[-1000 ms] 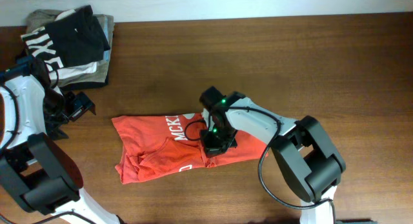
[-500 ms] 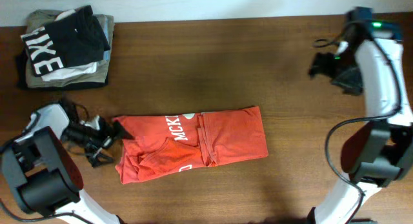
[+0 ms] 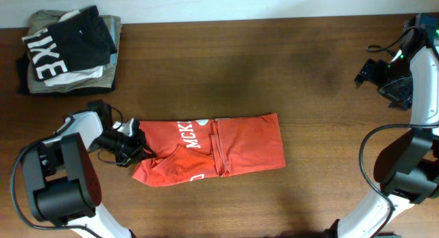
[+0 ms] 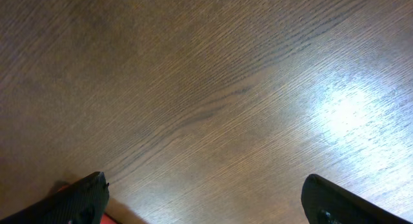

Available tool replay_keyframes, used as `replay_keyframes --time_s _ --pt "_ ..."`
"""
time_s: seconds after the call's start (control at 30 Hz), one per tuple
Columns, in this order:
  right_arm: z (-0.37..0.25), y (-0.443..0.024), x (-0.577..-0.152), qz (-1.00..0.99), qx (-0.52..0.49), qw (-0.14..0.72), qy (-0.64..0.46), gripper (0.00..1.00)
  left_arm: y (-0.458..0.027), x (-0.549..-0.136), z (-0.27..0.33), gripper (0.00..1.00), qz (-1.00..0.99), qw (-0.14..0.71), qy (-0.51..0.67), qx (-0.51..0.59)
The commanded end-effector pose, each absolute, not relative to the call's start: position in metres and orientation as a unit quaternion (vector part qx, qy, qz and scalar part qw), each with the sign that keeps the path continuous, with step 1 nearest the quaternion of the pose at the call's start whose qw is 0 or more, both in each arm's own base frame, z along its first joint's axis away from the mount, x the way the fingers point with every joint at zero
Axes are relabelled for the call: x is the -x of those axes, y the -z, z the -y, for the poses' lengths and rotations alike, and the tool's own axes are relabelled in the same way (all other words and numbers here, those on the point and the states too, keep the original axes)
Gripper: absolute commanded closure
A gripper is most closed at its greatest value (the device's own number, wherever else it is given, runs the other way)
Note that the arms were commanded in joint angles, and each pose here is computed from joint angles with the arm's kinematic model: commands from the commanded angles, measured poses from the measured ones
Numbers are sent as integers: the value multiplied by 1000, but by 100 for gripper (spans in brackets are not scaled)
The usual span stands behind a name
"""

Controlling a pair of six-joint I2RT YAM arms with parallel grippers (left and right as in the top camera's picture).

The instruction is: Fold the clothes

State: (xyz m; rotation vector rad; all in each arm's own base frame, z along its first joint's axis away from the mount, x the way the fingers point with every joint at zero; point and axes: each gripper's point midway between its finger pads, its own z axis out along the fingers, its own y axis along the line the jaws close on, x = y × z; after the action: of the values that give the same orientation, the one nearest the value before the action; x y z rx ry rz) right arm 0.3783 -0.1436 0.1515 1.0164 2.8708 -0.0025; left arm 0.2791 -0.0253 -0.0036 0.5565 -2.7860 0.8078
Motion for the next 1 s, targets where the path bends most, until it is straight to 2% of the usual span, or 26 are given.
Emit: replay_keyframes --time_s 0.0,0.1,0.2,0.27,0.53,0.73,0.87,0.93,0.97 --pt "144 -157 -381 -941 -333 58 4 1 5 -274 -34 99 953 126 -94 -259" --pt "144 -157 -381 -941 -333 58 4 1 -68 -307 -96 99 945 87 12 -316" --pt "144 -157 -381 -941 -333 58 4 1 -131 -332 -104 99 948 42 14 -315" --pt "144 -157 -381 -941 -333 58 4 1 -163 -341 -86 99 957 26 14 -288" --pt "144 -157 -381 -941 -333 58 4 1 -159 -331 54 99 994 57 27 -84" --pt "144 -157 -381 -941 -333 58 4 1 -91 -302 120 99 996 92 7 2" --pt "144 -157 -381 -941 -333 58 4 2 -70 -293 151 98 995 88 -19 34" --pt "144 -157 -381 -941 -333 58 4 1 -70 -290 165 95 995 84 -26 51" --pt "144 -157 -381 -941 -333 58 4 1 -70 -287 170 81 994 84 -25 60"
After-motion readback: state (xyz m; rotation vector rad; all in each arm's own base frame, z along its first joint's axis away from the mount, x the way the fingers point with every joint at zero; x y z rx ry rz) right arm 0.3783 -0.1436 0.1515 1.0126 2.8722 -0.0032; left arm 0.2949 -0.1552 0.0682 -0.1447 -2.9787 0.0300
